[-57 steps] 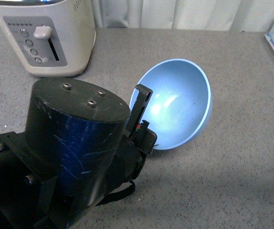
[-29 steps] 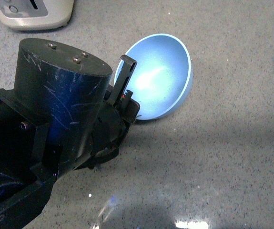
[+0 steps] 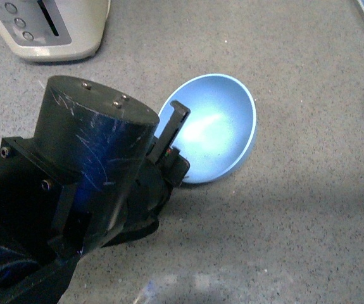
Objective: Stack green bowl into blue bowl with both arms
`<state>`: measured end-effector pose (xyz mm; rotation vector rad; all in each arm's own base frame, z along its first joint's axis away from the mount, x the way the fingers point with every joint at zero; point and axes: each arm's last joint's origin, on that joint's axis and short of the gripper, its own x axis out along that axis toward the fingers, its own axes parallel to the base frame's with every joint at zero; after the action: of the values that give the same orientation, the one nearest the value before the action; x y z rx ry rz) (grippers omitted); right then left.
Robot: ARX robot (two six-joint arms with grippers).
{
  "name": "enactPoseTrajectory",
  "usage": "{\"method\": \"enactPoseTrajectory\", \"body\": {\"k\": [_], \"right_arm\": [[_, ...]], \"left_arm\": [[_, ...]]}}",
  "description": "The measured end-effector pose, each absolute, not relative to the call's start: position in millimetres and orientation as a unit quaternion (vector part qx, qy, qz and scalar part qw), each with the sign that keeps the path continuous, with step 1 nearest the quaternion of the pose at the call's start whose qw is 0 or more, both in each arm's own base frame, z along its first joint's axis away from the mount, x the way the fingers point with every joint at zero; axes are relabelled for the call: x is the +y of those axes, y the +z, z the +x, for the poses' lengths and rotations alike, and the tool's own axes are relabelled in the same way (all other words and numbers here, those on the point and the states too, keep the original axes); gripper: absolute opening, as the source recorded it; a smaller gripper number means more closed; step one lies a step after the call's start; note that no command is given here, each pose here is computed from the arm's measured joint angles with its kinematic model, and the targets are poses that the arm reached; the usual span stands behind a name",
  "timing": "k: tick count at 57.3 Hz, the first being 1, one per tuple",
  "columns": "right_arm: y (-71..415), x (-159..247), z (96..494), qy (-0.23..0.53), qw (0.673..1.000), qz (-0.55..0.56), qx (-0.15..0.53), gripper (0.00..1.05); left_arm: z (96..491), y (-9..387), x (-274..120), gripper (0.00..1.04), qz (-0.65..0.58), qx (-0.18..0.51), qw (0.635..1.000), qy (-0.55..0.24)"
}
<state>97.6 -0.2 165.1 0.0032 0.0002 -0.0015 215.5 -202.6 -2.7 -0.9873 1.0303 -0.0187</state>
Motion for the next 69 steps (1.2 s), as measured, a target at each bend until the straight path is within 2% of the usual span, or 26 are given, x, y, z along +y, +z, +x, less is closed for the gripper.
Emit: {"method": "enactPoseTrajectory", "body": {"k": [23, 34, 46, 54, 65, 69], "right_arm": [[165.1, -0.2, 97.6, -0.001, 1.0, 0.002, 0.0, 0.96], [165.1, -0.2, 97.6, -0.001, 1.0, 0.002, 0.0, 0.96], [165.1, -0.2, 97.6, -0.001, 1.0, 0.002, 0.0, 0.96], [165.1, -0.2, 97.6, -0.001, 1.0, 0.002, 0.0, 0.96], [165.1, -0.2, 97.6, -0.001, 1.0, 0.002, 0.0, 0.96], [165.1, -0.2, 97.6, -0.001, 1.0, 0.002, 0.0, 0.96]], "left_arm": [[217.5, 23.2, -199.5, 0.71, -0.386, 0.456, 0.801, -0.039], [224.4, 37.5, -174.5, 1.0, -0.349, 0.442, 0.826, -0.019], [241.5, 77.6, -107.4, 0.98, -0.316, 0.391, 0.864, 0.037], [240.5, 94.3, -64.8, 0.98, -0.32, 0.365, 0.872, 0.058], [229.7, 107.0, -45.1, 0.98, -0.321, 0.354, 0.877, 0.058], [226.1, 102.3, -39.5, 0.88, -0.281, 0.298, 0.911, 0.054]]}}
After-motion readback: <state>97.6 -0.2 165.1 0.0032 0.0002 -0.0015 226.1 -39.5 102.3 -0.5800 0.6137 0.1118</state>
